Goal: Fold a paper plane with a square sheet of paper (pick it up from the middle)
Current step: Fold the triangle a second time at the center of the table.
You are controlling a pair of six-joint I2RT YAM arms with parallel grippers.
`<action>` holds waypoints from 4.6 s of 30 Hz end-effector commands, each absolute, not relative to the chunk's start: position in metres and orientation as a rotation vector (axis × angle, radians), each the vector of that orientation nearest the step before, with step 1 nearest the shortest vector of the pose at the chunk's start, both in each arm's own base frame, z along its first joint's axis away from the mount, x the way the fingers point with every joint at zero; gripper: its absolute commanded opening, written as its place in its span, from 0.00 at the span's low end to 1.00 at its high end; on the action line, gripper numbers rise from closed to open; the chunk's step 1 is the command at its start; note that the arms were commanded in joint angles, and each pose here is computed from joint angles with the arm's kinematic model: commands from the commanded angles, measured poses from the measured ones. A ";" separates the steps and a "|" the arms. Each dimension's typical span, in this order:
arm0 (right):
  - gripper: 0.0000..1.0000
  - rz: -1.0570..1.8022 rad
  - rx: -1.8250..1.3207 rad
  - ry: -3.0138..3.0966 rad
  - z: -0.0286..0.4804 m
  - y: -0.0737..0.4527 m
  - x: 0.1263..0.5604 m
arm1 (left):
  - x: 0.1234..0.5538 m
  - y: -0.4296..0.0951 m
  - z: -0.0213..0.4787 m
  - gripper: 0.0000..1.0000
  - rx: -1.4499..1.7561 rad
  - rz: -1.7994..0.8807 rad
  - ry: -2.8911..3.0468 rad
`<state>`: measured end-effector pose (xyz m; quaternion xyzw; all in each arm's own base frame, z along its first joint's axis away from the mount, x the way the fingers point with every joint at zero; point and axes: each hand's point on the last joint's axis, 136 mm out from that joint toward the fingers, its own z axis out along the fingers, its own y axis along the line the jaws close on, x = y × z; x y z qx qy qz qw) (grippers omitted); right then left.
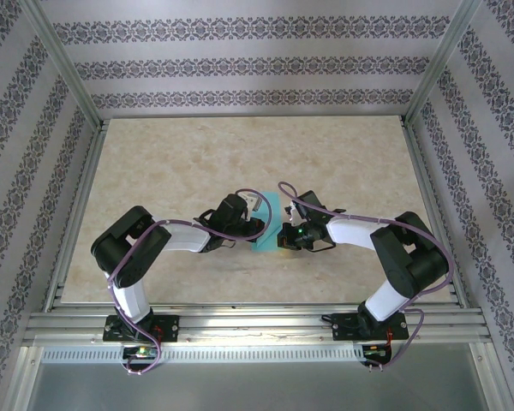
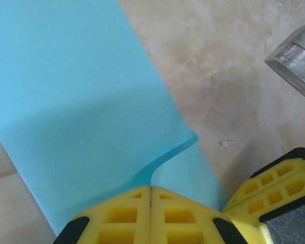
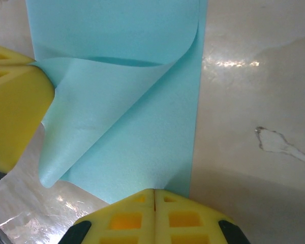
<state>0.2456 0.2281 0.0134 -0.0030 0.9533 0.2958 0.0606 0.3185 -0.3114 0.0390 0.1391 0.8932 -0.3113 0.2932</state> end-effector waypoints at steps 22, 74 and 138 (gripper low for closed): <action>0.00 0.689 0.027 3.013 -0.005 0.195 0.227 | 0.327 -0.300 0.028 0.00 0.365 -0.780 2.369; 0.00 0.846 0.010 2.971 0.002 0.226 0.248 | 0.331 -0.300 0.040 0.00 0.283 -0.836 2.307; 0.00 0.866 -0.011 2.971 0.006 0.225 0.247 | 0.337 -0.313 0.026 0.00 0.401 -0.807 2.362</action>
